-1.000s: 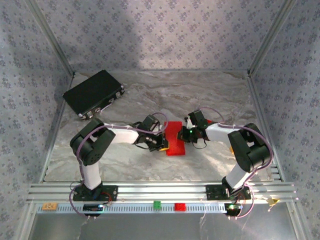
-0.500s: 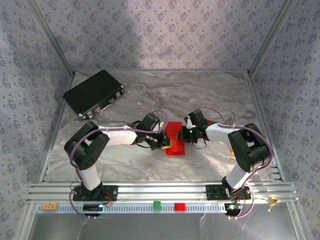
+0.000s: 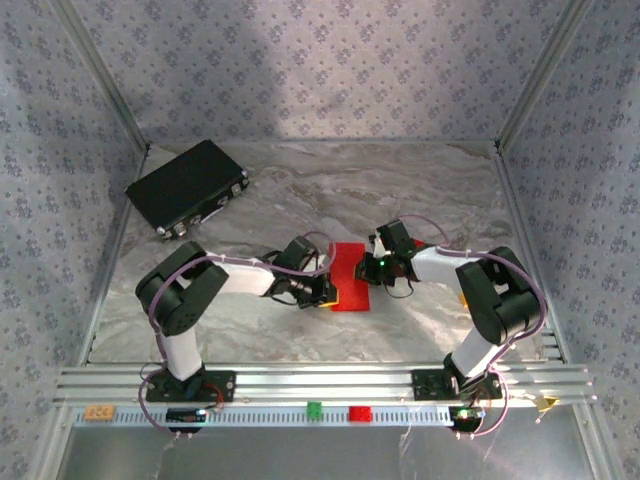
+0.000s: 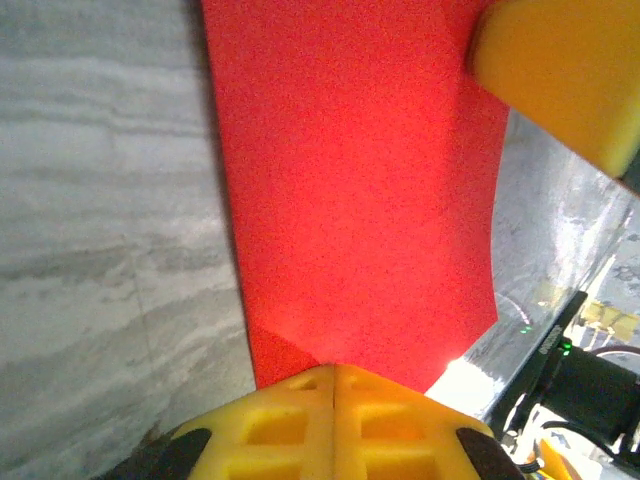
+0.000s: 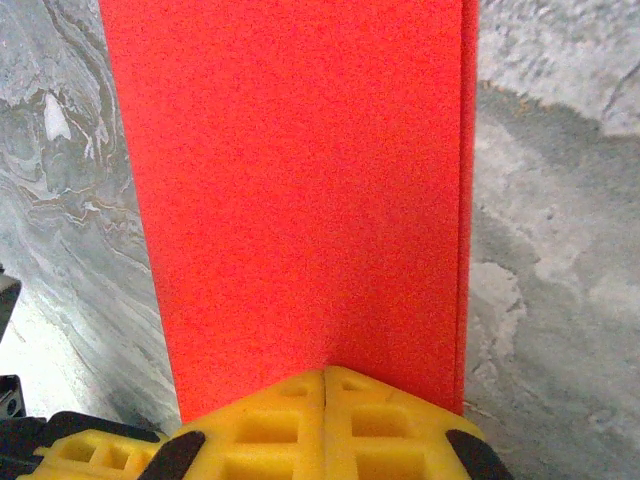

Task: Fold a paper plane with a square sheet of paper (pick it up from the middle)
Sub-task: First fold the square sheet of paper in half at the center of the table.

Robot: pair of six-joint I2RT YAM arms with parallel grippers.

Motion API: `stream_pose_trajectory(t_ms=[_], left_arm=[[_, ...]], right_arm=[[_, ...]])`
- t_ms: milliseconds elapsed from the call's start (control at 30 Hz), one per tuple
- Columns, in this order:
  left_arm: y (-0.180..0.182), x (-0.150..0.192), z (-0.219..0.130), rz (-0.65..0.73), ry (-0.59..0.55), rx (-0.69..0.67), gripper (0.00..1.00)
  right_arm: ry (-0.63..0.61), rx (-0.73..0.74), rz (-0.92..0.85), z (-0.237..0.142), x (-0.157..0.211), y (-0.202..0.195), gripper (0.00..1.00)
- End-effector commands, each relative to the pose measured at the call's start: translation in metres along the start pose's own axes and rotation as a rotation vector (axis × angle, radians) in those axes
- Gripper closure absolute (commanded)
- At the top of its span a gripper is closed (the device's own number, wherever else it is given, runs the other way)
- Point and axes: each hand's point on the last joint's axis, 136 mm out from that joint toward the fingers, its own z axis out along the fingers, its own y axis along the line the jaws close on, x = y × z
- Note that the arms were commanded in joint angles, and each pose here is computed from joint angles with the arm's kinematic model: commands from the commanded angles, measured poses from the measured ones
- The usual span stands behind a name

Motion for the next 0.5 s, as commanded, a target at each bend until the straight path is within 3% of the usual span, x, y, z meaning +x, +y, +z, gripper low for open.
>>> stream_pose_trajectory(t_ms=[0, 300, 467], left_arm=[[0.027, 0.026, -0.006, -0.006, 0.053, -0.119, 1.0], [-0.022, 0.002, -0.024, 0.039, -0.042, -0.051, 1.0], [-0.037, -0.006, -0.016, 0.038, -0.032, 0.0, 1.0]], right_arm=[[0.061, 0.13, 0.065, 0.003, 0.024, -0.036, 1.0], [0.06, 0.127, 0.064, 0.003, 0.023, -0.035, 1.0], [0.062, 0.128, 0.067, 0.004, 0.024, -0.036, 1.0]])
